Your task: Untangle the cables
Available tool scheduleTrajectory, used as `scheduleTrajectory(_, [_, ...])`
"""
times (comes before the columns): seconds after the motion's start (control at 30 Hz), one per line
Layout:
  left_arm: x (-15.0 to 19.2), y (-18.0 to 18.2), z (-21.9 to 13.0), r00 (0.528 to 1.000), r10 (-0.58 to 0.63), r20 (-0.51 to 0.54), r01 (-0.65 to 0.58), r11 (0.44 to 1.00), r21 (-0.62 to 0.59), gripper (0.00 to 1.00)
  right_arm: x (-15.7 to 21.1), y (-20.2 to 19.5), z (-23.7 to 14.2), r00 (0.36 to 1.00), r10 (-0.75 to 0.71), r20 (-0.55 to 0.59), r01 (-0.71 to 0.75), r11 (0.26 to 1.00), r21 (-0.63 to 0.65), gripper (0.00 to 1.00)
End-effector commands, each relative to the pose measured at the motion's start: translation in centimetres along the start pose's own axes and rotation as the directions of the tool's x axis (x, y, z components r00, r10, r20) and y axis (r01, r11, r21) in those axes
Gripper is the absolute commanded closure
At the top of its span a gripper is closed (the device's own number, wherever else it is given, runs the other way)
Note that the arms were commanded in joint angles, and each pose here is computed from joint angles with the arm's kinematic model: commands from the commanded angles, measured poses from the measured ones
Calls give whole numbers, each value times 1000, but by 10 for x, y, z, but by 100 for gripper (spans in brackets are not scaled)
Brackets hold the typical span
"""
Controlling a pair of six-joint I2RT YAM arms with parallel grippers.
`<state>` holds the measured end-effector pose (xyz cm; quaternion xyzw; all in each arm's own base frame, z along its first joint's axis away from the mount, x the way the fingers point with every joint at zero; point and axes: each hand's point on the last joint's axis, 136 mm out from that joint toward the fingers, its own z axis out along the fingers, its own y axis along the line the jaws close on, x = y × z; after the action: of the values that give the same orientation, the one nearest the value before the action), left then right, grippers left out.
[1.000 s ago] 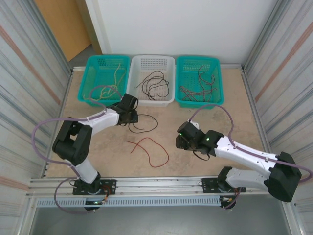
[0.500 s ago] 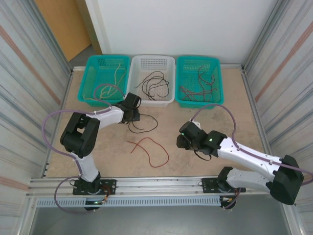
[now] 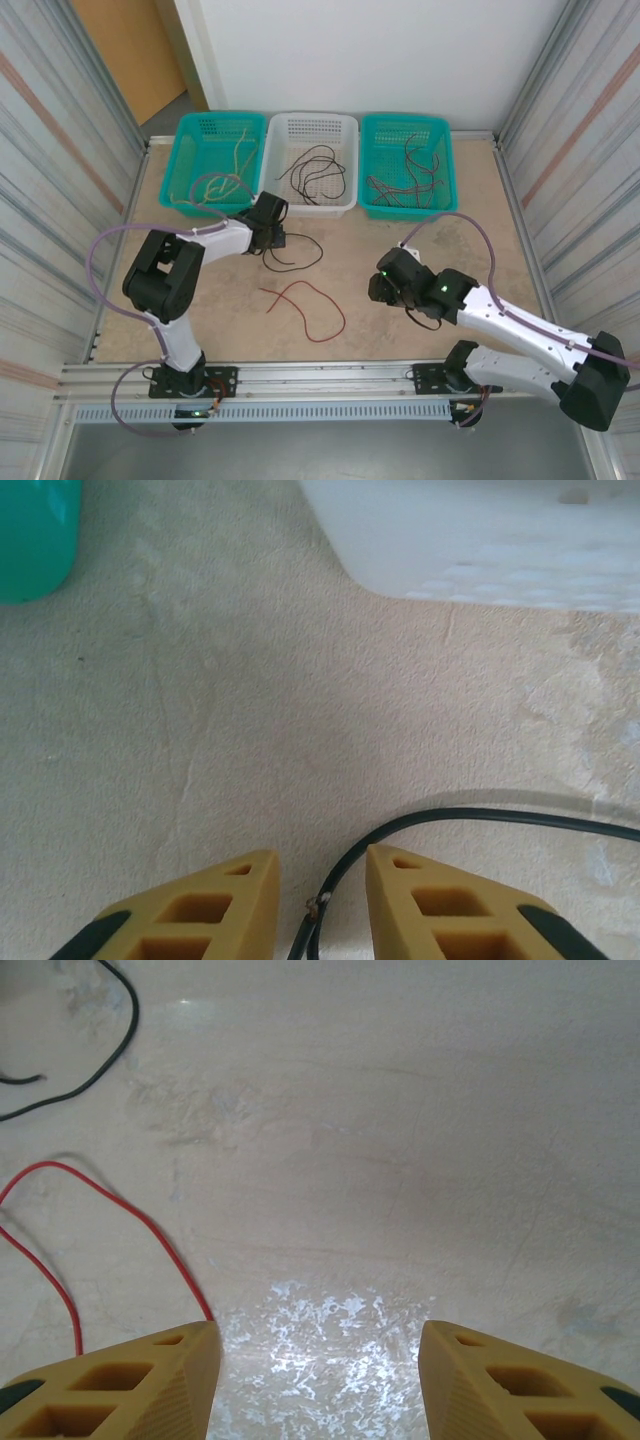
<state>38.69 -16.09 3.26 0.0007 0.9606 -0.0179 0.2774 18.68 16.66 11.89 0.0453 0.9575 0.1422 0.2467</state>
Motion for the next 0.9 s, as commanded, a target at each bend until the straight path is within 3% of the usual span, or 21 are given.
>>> scheduleTrajectory(0.0, [30,17,2,996,-4,-85,0,999,-46,70,-9,-2,-9,1000,12,25,-13,1000,12,46])
scheduleTrajectory(0.23, [35,17,3,997,-17,-78,15,999,-34,72,-11,-3,-12,999,13,33,-14,1000,11,46])
scheduleTrajectory(0.4, [38,18,9,997,-14,-78,11,999,-44,82,-12,-6,-13,999,16,36,-17,1000,15,46])
scheduleTrajectory(0.53, [40,19,13,997,-9,-81,5,999,-49,85,-14,-7,-15,999,20,42,-21,1000,13,45])
scheduleTrajectory(0.63, [38,20,12,997,-11,-72,7,998,-56,94,-16,-7,-18,999,24,47,-24,1000,11,45])
scheduleTrajectory(0.7, [32,21,4,999,-21,-49,18,998,-60,100,-17,-7,-18,998,27,50,-27,1000,10,45])
scheduleTrajectory(0.87, [-2,13,-49,996,15,83,-10,998,-68,100,-21,-4,-23,998,25,64,-25,1000,-2,45])
